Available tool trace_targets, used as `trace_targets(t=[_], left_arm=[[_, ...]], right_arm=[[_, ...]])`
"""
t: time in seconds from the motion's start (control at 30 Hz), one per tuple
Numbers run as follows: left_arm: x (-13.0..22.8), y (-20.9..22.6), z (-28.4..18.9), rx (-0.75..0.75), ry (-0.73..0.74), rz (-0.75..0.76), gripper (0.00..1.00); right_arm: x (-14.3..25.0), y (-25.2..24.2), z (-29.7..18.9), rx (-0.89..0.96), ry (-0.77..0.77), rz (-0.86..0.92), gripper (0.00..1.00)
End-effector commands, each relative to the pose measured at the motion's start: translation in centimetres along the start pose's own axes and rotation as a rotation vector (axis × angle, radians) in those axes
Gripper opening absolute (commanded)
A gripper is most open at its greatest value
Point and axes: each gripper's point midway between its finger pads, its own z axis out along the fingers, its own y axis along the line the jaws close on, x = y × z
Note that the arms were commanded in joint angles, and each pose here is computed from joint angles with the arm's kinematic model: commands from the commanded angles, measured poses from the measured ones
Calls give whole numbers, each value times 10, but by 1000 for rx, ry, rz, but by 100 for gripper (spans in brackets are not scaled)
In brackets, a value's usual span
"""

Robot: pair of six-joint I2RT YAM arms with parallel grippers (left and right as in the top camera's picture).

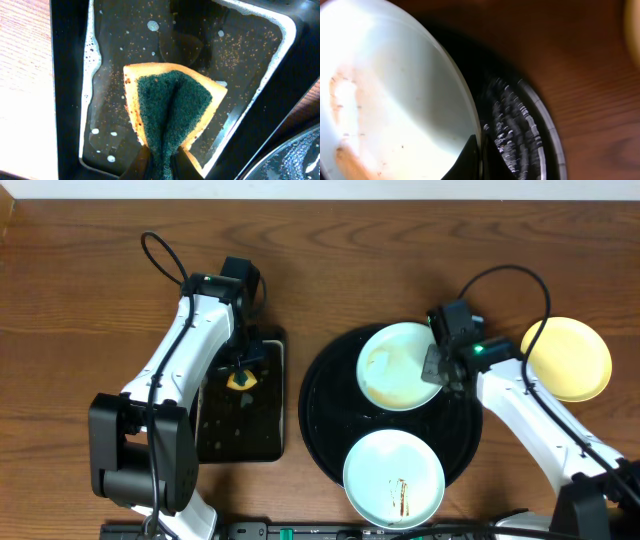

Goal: Clean dirty plates on tray and stack at the side
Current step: 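Lift the scrubbed light-blue plate off the black tray with the right gripper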

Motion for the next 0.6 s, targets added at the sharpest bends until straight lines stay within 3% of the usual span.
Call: trace_targets(t=[0.0, 0.57], left_arm=[[-3, 1, -5, 5, -13, 0, 9], [-6, -1, 0, 13, -29, 2, 8]], right_arm=[[-29, -10, -22, 74, -106, -40, 2], [-89, -33, -96, 334, -292, -322, 2]])
